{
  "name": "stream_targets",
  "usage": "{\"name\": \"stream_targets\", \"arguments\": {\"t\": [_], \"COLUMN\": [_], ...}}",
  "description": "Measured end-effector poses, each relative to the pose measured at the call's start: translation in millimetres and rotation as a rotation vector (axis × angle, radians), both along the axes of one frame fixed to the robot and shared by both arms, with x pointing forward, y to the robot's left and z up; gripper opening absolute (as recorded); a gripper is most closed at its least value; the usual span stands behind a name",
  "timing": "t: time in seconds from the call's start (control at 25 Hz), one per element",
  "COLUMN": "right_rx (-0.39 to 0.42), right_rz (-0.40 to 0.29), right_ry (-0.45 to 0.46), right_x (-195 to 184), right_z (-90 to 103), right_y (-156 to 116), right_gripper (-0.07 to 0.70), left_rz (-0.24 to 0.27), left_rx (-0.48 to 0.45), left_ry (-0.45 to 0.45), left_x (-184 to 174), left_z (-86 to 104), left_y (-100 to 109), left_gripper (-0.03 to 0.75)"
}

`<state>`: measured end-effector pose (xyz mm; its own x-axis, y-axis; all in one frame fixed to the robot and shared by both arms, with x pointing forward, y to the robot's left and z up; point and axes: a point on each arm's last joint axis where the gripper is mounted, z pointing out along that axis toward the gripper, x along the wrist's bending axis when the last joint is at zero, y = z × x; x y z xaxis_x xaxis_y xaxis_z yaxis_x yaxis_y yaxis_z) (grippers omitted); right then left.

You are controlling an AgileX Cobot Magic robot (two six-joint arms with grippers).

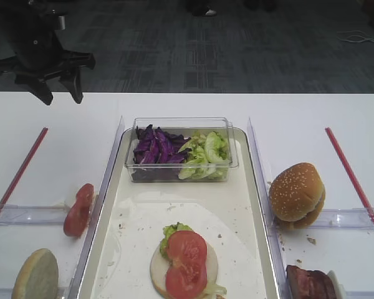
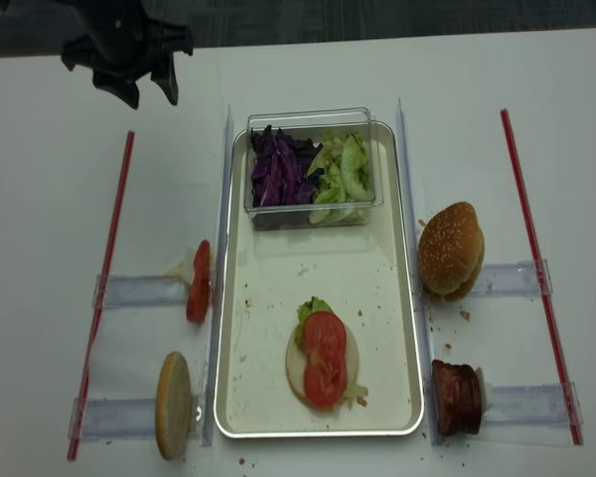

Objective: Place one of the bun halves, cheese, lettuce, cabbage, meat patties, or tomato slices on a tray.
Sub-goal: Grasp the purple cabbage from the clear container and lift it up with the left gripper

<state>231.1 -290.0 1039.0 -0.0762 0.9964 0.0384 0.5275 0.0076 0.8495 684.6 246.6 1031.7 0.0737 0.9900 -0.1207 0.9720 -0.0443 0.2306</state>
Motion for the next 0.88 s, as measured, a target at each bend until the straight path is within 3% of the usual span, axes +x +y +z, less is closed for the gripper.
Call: {"name": "stream_targets", "arguments": {"t": [0.24, 0.88], "right_rx": [0.0, 0.0], "right_rz": [0.0, 0.0], "right_ry": [0.0, 0.0], "right_x": [0.0, 0.0], "right_z": [0.0, 0.0], "right_y": [0.0, 0.0], "right_gripper": [0.468, 0.468], "left_rz": [-0.052, -0.266], "left_rx": [-0.045, -0.049], "left_ry": [-0.001, 0.002], "left_x": [-1.4, -23.6], "left_z": [0.7, 0.8], "left_y": [-11.9, -100.1], "left_gripper": [0.414, 0.398]}}
